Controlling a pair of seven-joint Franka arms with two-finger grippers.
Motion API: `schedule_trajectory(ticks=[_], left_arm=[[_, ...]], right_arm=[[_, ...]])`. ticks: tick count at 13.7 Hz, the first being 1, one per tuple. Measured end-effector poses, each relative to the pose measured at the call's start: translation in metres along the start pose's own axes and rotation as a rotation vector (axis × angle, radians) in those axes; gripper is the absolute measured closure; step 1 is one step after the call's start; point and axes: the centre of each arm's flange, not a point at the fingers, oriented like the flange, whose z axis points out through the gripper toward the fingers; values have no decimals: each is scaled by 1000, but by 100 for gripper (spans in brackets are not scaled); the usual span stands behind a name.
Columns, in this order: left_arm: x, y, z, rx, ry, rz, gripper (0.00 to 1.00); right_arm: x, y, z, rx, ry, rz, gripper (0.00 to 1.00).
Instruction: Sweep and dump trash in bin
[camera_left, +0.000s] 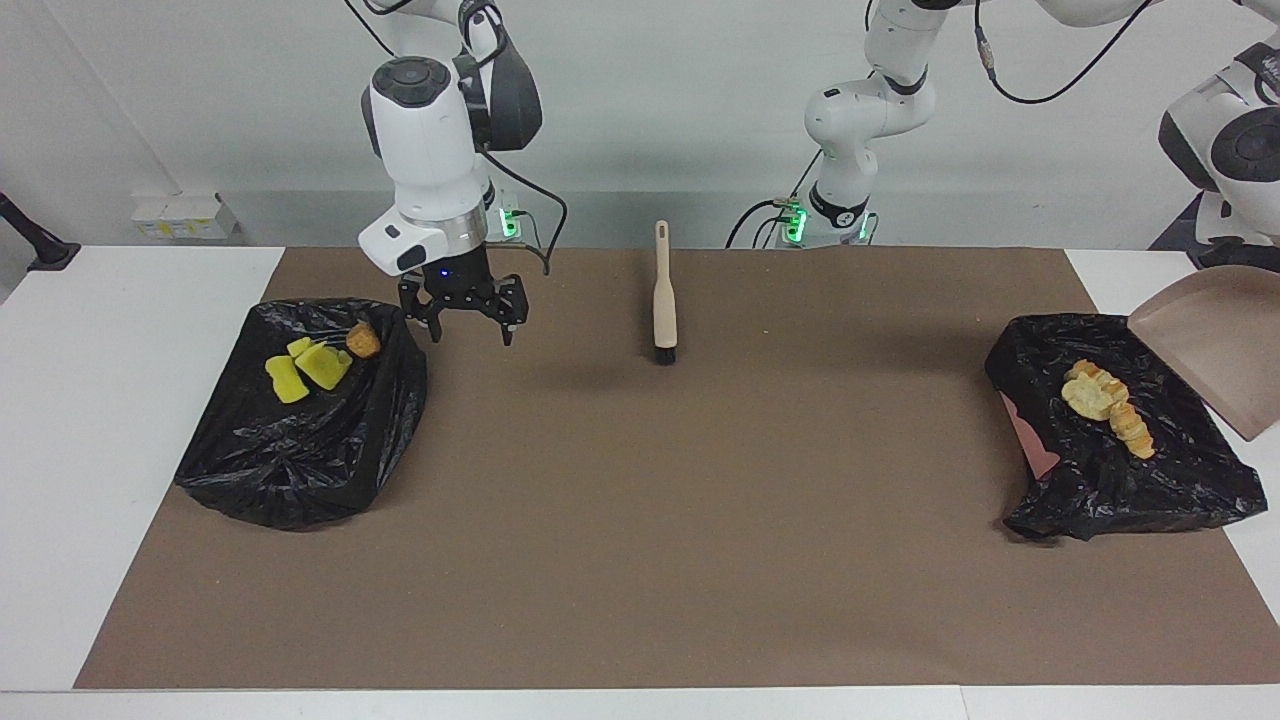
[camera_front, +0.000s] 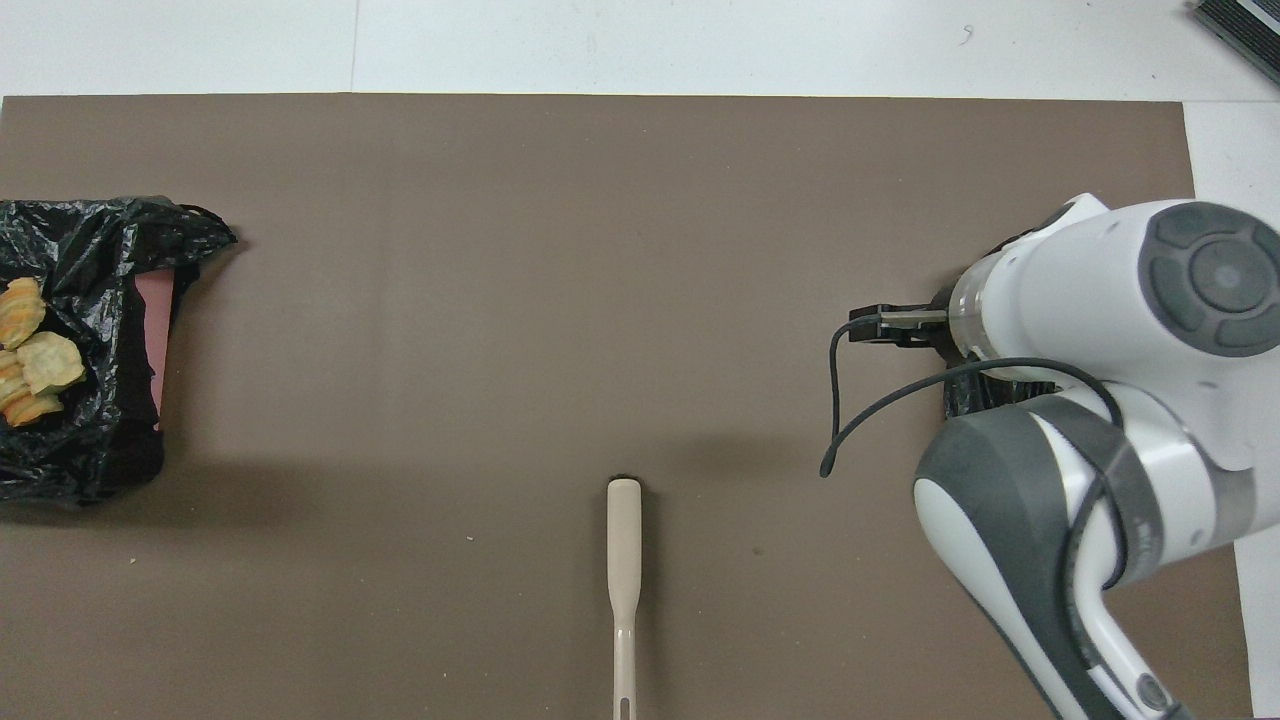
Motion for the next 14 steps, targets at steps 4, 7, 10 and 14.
schedule_trajectory(ticks=[4,7,10,14], left_arm=[[11,4,-7,-48,255,-156,67],[39,1,-25,-94,413,-306,67],[102,-1,-66,-163,523,-439,67],[212,19,-140,-304,590,-668,67]], right_arm=[[11,34,-45,-21,-20,63,0],[13,61,-63,-35,-48,111,0],[18,114,-75,-43,-38,206,0],[12,178,-79,-9,-76,247,0]])
